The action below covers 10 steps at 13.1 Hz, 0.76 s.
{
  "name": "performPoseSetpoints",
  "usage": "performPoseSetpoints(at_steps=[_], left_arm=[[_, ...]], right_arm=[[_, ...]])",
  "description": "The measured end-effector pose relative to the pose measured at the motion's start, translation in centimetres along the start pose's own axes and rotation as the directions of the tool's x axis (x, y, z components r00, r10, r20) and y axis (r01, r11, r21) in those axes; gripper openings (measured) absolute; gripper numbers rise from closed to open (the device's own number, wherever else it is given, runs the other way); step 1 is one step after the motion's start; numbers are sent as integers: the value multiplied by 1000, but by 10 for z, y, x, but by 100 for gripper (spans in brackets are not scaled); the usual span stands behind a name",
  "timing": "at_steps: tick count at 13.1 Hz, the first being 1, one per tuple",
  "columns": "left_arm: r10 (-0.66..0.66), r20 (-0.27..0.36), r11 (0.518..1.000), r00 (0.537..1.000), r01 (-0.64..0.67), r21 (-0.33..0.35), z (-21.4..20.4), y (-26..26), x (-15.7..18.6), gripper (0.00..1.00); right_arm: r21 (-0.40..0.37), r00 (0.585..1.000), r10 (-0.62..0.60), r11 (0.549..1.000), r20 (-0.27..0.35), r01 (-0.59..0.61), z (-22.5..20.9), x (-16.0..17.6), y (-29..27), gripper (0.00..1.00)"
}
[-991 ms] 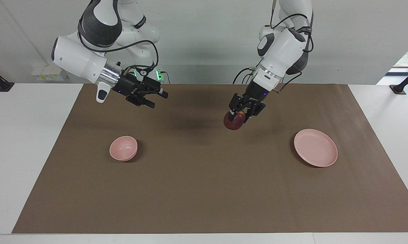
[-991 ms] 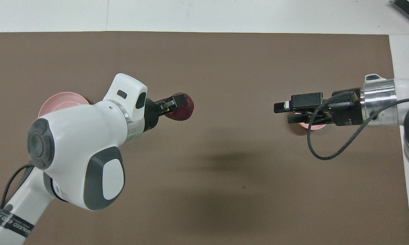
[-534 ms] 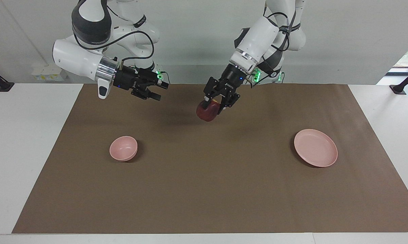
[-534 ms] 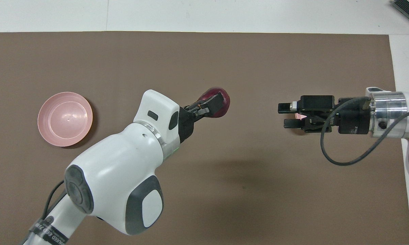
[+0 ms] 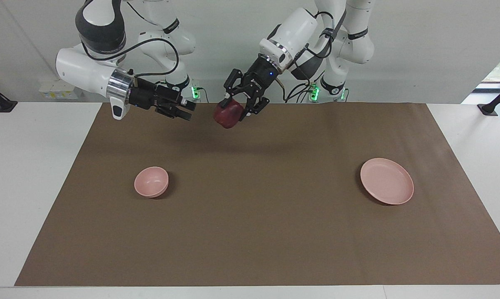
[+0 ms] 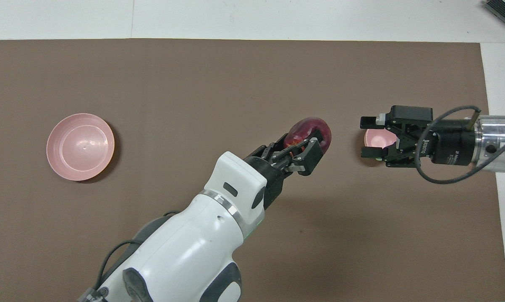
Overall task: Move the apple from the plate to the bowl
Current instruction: 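Carry the apple with the left gripper toward the right gripper, then grasp the apple with the right gripper while the left gripper releases it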
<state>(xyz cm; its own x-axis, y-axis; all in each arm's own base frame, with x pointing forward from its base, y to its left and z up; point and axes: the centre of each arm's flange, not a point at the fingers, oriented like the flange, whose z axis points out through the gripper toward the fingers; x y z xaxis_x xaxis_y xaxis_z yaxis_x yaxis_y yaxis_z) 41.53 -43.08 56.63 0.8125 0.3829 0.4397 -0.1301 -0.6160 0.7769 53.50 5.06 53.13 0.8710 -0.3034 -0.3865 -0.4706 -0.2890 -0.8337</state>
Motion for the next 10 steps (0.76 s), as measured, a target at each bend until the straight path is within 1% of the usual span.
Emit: performPoseSetpoints(at_steps=[2,4,10], left_arm=[[7,8,1000,1000,-7,-8,0,5,-7,68],[10,13,1000,1000,-10,-12,0,7,-11,68],[11,15,1000,1000,-11,-11,1,6,-12,68]], right_arm=[[5,996,88,996,-2,-88,-2,0,-4,100],[11,991,131,991,-4,-131,-3,1,-10,100],[-3,991,131,991,14,-131,10,0,-14,100]])
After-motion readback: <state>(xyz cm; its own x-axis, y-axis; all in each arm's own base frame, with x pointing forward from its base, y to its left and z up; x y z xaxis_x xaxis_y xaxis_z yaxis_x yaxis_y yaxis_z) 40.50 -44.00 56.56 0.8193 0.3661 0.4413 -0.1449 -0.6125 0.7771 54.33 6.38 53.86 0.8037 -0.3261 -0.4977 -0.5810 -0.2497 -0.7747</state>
